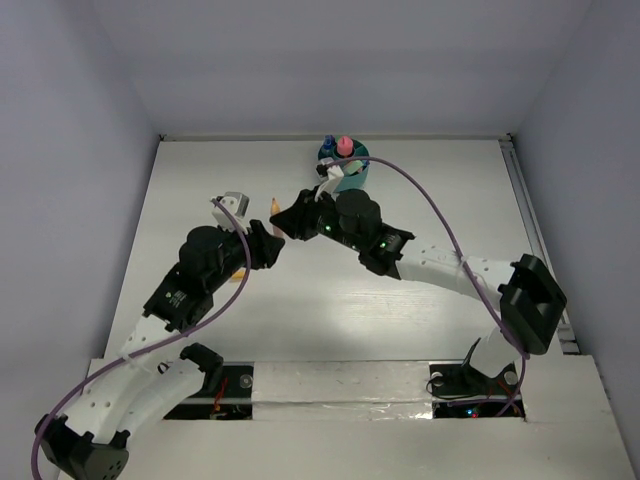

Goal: Sort the stationery into containers
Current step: Pick up the pen from the center of the board.

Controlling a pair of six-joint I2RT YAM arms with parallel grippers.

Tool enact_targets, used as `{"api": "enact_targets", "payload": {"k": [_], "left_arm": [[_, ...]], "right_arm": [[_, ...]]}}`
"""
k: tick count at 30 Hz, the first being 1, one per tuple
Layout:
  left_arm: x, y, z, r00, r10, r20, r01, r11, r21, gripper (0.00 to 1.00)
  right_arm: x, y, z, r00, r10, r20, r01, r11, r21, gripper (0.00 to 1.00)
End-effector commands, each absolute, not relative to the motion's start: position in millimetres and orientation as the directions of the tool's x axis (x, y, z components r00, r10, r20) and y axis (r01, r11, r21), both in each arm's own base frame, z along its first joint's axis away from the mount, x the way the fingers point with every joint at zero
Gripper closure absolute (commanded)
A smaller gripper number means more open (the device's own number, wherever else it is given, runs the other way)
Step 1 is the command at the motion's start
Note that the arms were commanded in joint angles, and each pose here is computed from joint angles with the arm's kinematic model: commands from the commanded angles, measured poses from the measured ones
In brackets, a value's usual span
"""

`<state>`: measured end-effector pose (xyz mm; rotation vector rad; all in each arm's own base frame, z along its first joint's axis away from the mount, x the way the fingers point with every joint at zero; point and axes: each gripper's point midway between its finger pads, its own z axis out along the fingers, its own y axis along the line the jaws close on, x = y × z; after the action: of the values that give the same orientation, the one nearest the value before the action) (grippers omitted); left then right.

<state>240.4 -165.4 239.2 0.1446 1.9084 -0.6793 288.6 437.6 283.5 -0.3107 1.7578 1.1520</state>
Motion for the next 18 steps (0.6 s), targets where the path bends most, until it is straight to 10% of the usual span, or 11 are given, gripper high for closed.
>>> {"api": "enact_targets", "payload": {"k": [1, 18], "left_arm": [[246.5, -163.6, 254.2, -0.397, -0.225, -0.890, 0.395, 0.833, -0.387, 0.58], [250.9, -160.5, 253.7, -0.395, -0.225, -0.891, 0.384, 0.840, -0.382, 0.79]], "right_arm": [[269.8, 439.4, 326.4, -0.473, 0.366, -0.801, -0.697, 0.401, 0.595, 0.99], [241.8, 455.7, 326.0, -0.528, 0.351, -0.773, -0.722, 0.293, 0.627, 0.99]]}}
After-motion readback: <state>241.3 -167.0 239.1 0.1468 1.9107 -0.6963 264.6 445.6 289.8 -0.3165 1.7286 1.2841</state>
